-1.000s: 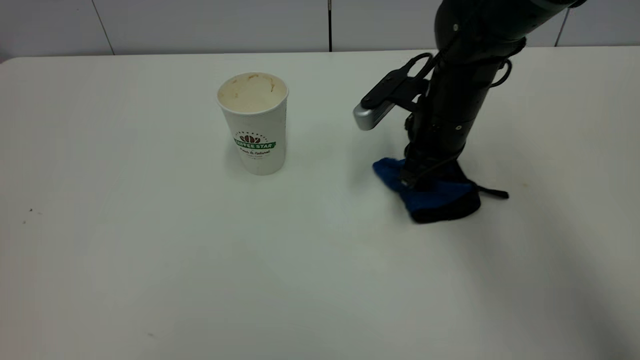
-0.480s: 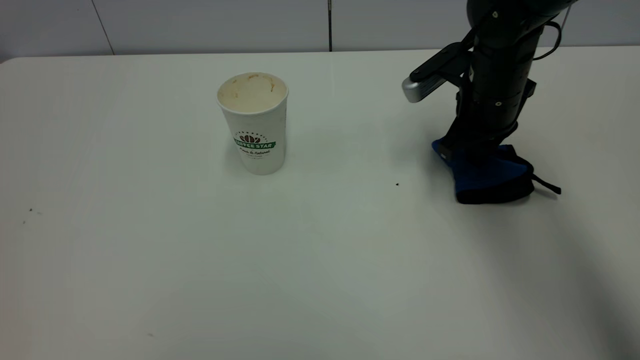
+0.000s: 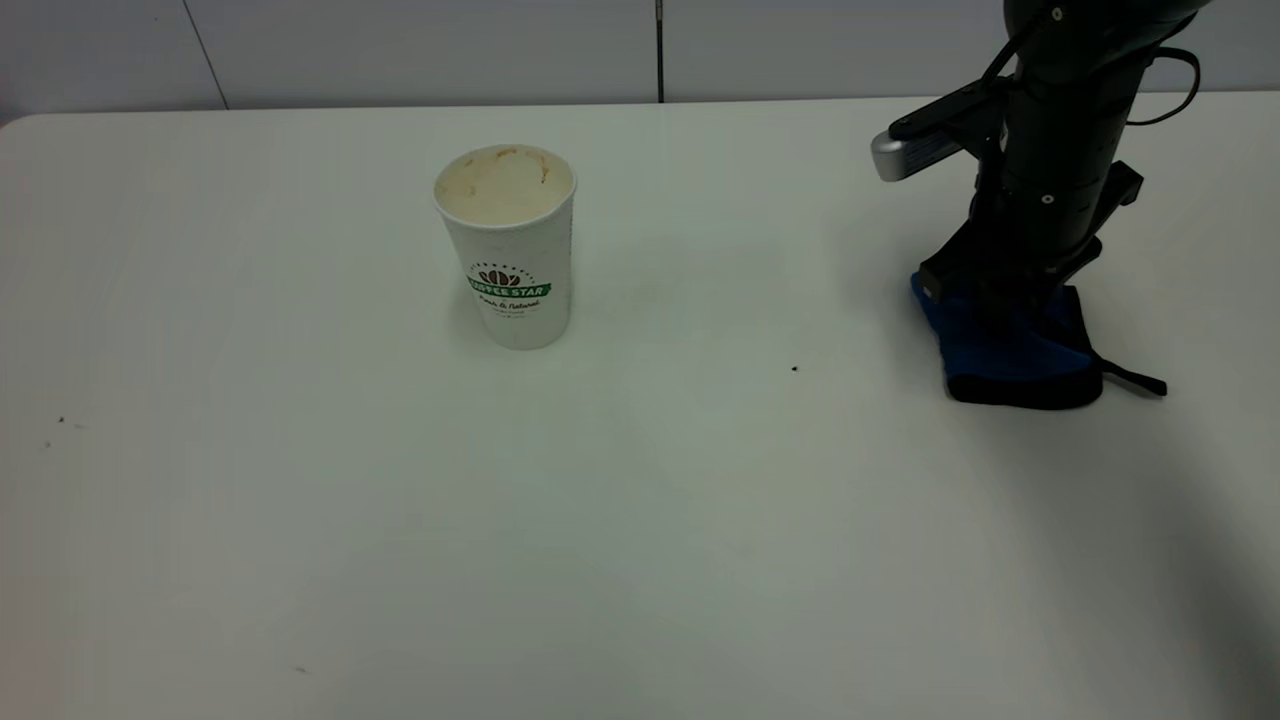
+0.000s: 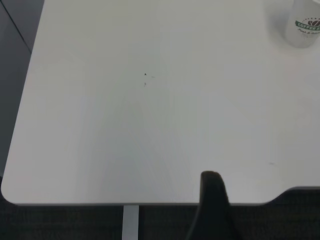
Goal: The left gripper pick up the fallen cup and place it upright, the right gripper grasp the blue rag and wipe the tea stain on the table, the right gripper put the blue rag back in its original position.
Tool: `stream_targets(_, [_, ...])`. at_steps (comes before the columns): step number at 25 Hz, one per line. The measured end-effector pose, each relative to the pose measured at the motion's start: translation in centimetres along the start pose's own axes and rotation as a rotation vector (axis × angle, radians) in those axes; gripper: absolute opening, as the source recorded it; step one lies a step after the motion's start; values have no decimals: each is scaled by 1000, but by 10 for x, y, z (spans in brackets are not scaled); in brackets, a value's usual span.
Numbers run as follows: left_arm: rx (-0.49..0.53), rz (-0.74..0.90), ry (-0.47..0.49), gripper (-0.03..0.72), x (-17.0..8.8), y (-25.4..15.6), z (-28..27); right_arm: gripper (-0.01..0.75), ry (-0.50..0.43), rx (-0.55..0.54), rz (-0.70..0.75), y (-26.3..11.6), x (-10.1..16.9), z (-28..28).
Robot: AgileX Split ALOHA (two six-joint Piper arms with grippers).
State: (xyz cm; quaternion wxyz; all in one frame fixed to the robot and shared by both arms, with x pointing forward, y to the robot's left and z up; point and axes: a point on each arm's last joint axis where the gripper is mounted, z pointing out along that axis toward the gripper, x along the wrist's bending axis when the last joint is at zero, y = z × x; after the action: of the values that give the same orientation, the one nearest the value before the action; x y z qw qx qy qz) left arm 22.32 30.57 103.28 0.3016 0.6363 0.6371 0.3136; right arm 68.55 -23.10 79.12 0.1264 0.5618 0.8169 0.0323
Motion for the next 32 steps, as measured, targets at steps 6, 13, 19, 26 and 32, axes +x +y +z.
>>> stream_targets(6, [0, 0, 0, 566, 0, 0, 0, 685, -14, 46, 98, 4, -12, -80])
stream_targets(13, [0, 0, 0, 566, 0, 0, 0, 626, -41, -99, 164, -46, -24, -240])
stream_targets(19, [0, 0, 0, 566, 0, 0, 0, 541, -30, -117, 213, -146, -12, -309])
stream_targets(26, [0, 0, 0, 566, 0, 0, 0, 536, 36, -156, 290, -254, 14, -314])
stream_targets(32, [0, 0, 0, 566, 0, 0, 0, 536, 17, -254, 402, -307, 19, -309])
